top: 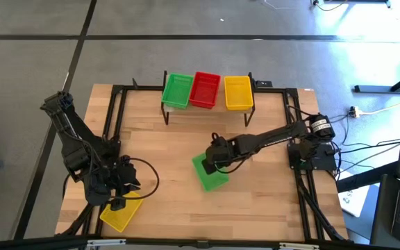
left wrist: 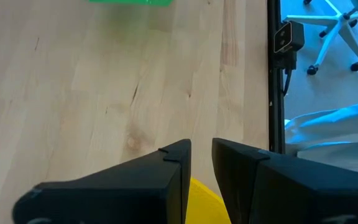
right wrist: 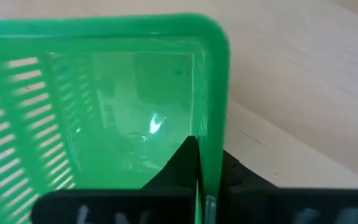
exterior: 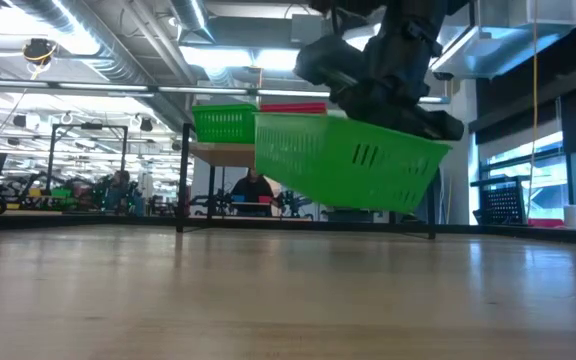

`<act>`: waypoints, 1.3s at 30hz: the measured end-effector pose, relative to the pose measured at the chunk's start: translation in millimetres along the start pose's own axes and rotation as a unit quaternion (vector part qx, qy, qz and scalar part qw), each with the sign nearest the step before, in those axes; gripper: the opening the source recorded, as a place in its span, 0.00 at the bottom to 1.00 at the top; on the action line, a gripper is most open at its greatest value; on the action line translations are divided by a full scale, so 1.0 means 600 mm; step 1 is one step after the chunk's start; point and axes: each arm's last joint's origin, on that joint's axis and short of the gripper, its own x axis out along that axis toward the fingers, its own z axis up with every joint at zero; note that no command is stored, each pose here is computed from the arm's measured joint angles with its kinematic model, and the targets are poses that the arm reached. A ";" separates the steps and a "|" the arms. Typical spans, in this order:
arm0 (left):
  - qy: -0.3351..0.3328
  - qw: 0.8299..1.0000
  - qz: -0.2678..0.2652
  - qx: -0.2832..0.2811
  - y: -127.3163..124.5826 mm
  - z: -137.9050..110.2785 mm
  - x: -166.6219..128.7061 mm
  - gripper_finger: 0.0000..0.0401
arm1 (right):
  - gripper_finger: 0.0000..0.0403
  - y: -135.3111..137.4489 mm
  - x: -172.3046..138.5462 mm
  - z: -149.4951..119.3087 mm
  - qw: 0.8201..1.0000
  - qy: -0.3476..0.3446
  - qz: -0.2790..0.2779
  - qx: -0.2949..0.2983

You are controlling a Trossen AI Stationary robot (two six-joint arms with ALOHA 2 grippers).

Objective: Stack baskets on shelf by color
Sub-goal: Stack the green bin on top of the green bins on the shelf

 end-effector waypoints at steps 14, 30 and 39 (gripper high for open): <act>0.000 1.000 0.000 0.000 0.000 0.000 0.000 0.14 | 0.08 -0.002 0.008 0.009 1.000 -0.026 0.009 0.001; 0.000 1.000 0.000 -0.001 0.000 0.000 0.000 0.14 | 0.04 -0.003 0.009 0.012 1.000 -0.028 0.008 0.000; 0.000 1.000 0.000 -0.001 0.000 0.000 0.000 0.14 | 0.15 -0.004 0.011 0.012 0.999 -0.036 0.002 0.001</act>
